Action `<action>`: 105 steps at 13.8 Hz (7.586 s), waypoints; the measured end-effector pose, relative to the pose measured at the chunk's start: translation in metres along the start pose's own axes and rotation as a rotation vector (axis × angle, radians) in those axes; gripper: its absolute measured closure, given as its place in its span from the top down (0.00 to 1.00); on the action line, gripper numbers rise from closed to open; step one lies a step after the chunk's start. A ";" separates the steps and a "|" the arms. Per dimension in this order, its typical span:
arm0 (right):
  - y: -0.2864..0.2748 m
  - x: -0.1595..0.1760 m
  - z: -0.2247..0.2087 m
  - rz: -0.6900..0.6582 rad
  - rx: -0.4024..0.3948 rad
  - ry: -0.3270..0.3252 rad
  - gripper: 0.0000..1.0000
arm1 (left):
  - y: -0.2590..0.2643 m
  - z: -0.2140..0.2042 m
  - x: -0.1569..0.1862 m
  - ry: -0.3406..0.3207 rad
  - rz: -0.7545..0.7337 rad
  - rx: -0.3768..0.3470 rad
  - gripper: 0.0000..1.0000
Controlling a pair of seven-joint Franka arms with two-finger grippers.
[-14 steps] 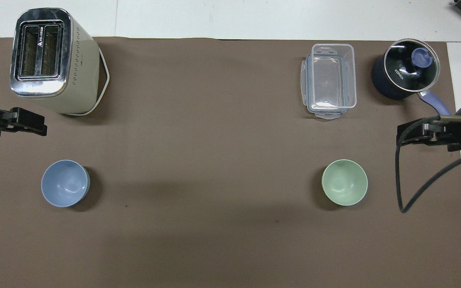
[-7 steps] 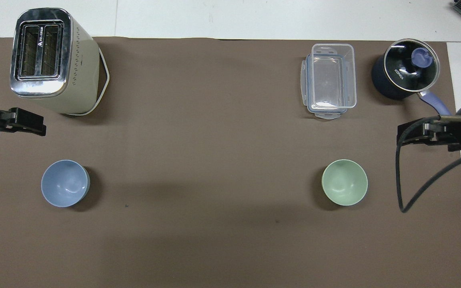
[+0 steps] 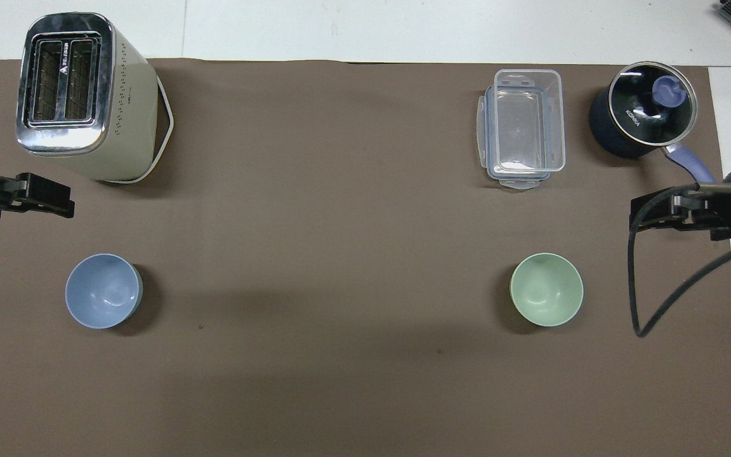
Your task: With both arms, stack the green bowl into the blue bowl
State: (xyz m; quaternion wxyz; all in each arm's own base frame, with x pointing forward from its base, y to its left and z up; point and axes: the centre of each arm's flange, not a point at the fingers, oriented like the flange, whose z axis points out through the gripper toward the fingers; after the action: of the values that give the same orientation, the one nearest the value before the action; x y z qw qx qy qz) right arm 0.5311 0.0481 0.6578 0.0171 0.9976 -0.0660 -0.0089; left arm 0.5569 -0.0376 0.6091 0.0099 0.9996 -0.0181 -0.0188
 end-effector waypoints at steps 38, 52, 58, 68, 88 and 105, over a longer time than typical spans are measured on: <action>0.008 0.002 0.002 0.016 0.000 -0.003 1.00 | -0.135 0.270 -0.057 -0.014 0.033 -0.103 0.92; 0.012 0.003 0.002 0.023 0.000 -0.004 1.00 | -0.139 0.242 -0.039 -0.061 0.029 -0.190 0.05; 0.012 0.003 0.002 0.023 0.000 -0.004 1.00 | -0.127 0.171 -0.020 -0.080 0.036 -0.233 0.05; 0.012 0.003 0.003 0.023 -0.001 -0.007 1.00 | -0.002 0.152 -0.010 -0.130 0.057 -0.207 0.05; 0.014 0.003 0.005 0.027 -0.001 -0.011 1.00 | 0.237 0.283 -0.101 -0.002 -0.021 -0.159 0.05; 0.021 0.004 0.007 0.039 -0.002 -0.015 1.00 | 0.133 0.166 -0.015 0.020 -0.131 -0.180 1.00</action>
State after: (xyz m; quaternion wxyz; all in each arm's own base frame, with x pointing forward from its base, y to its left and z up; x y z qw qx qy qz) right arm 0.5323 0.0269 0.6513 0.0176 0.9960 -0.0857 -0.0163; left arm 0.5310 -0.1732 0.4464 0.0988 0.9938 0.0489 -0.0108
